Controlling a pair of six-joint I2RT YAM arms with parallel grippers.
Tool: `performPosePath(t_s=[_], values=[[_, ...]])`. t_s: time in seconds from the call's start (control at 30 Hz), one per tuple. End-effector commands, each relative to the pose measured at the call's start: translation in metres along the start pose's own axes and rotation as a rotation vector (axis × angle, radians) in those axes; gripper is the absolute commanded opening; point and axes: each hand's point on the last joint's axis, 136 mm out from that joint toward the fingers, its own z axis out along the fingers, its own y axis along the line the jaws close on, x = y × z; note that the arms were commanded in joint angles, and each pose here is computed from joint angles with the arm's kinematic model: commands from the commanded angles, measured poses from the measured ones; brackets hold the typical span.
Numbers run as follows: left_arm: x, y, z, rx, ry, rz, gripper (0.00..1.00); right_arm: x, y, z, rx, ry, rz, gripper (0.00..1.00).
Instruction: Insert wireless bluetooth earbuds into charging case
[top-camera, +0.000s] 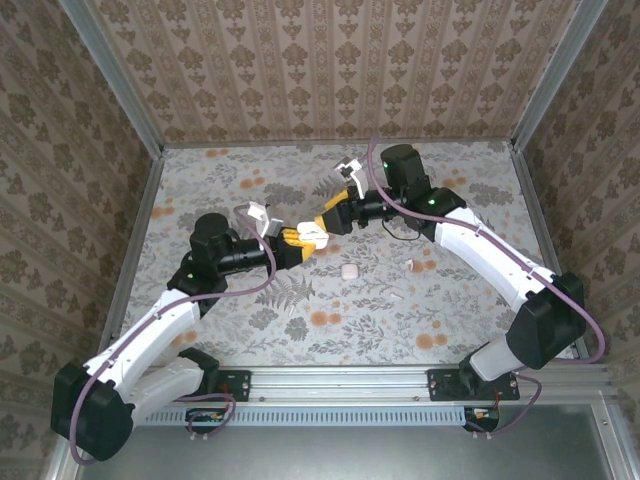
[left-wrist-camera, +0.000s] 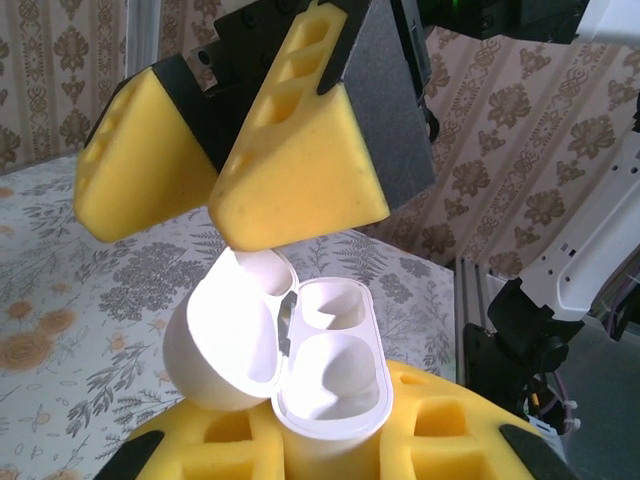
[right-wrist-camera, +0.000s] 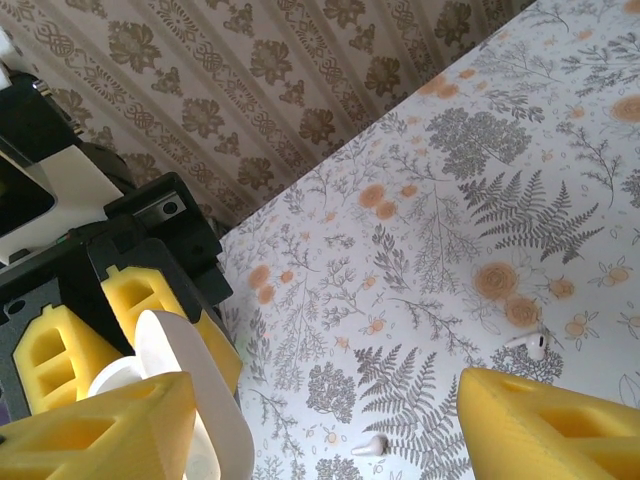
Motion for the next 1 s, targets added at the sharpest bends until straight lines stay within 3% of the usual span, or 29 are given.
performPosePath(t_s=[0.0,0.2,0.43,0.73,0.97], values=[[-0.008,-0.002,-0.003,-0.023,-0.014,0.058,0.0,-0.011,-0.008,-0.003,0.045,-0.028,0.024,0.7],[0.001,0.018,-0.015,-0.122,-0.011,0.023,0.0,-0.019,-0.008,-0.011,0.062,-0.058,0.103,0.71],[0.01,0.032,-0.037,-0.242,-0.006,0.019,0.0,-0.003,-0.064,-0.002,0.301,0.015,0.295,0.69],[0.024,0.027,-0.069,-0.405,0.056,0.056,0.0,0.061,-0.125,0.063,0.467,0.208,0.634,0.57],[0.024,0.017,-0.087,-0.464,0.038,0.073,0.0,0.109,-0.134,0.115,0.604,0.336,0.703,0.56]])
